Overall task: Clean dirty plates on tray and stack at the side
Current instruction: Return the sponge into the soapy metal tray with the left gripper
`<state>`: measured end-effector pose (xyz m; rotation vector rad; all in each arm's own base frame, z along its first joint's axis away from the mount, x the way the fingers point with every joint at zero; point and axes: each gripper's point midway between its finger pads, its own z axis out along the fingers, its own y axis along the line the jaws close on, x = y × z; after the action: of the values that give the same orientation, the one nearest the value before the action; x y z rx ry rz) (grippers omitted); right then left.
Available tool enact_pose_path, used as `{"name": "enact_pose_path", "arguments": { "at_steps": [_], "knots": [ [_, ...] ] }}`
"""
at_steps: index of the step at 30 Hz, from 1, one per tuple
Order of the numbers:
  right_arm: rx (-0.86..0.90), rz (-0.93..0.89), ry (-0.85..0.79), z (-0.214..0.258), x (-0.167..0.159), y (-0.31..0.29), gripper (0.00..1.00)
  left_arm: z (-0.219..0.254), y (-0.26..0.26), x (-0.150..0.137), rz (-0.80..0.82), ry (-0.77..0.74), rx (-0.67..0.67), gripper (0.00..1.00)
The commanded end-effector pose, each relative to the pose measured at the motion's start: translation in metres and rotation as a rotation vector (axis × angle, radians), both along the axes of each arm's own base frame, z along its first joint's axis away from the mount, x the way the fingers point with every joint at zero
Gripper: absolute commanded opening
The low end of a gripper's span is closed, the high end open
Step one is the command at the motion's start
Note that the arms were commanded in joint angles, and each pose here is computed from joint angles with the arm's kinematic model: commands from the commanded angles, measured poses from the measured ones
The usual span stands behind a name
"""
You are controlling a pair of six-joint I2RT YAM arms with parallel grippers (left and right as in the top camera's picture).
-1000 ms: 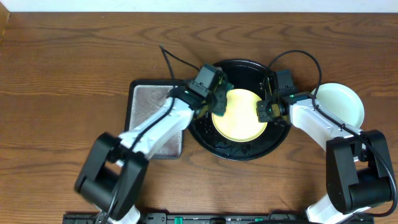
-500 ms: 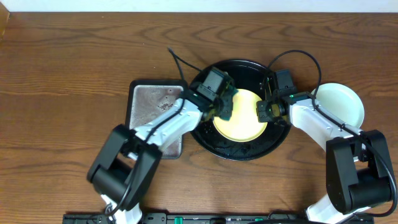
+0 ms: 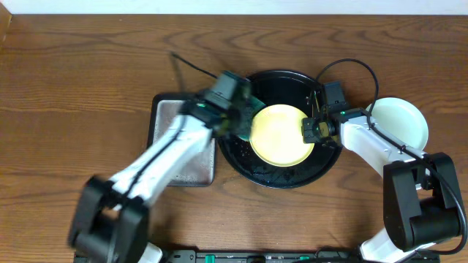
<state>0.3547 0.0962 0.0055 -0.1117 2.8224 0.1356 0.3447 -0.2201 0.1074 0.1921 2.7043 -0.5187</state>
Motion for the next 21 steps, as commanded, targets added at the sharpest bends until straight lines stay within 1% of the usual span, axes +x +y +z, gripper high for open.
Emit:
{"name": "enact_pose_path", "arguments": {
  "at_steps": [1,6,8,13,15,18,21],
  "knots": [
    [0.014,0.016,0.046,-0.011,-0.013,0.008,0.01,0.026,0.041,0.014,0.086,-0.034,0.011,0.08],
    [0.026,0.033,-0.044,0.019,0.0,0.011,0.01,0.006,0.092,0.012,0.207,0.063,0.051,0.08],
    [-0.01,0.033,-0.107,0.037,0.007,0.005,0.01,-0.005,0.106,0.011,0.242,0.092,0.06,0.08],
    [-0.161,0.069,-0.249,0.078,0.016,-0.011,0.01,-0.037,0.118,0.006,0.178,0.152,0.122,0.08],
    [-0.231,0.07,-0.294,0.092,0.017,-0.017,0.01,-0.051,0.119,0.003,0.159,0.185,0.139,0.1],
    [-0.34,0.034,-0.367,0.114,0.018,-0.028,0.01,-0.068,0.121,0.003,0.163,0.222,0.16,0.12],
    [-0.428,0.019,-0.439,0.137,0.017,-0.031,0.01,-0.078,0.132,0.004,0.182,0.228,0.224,0.11]
  ]
}}
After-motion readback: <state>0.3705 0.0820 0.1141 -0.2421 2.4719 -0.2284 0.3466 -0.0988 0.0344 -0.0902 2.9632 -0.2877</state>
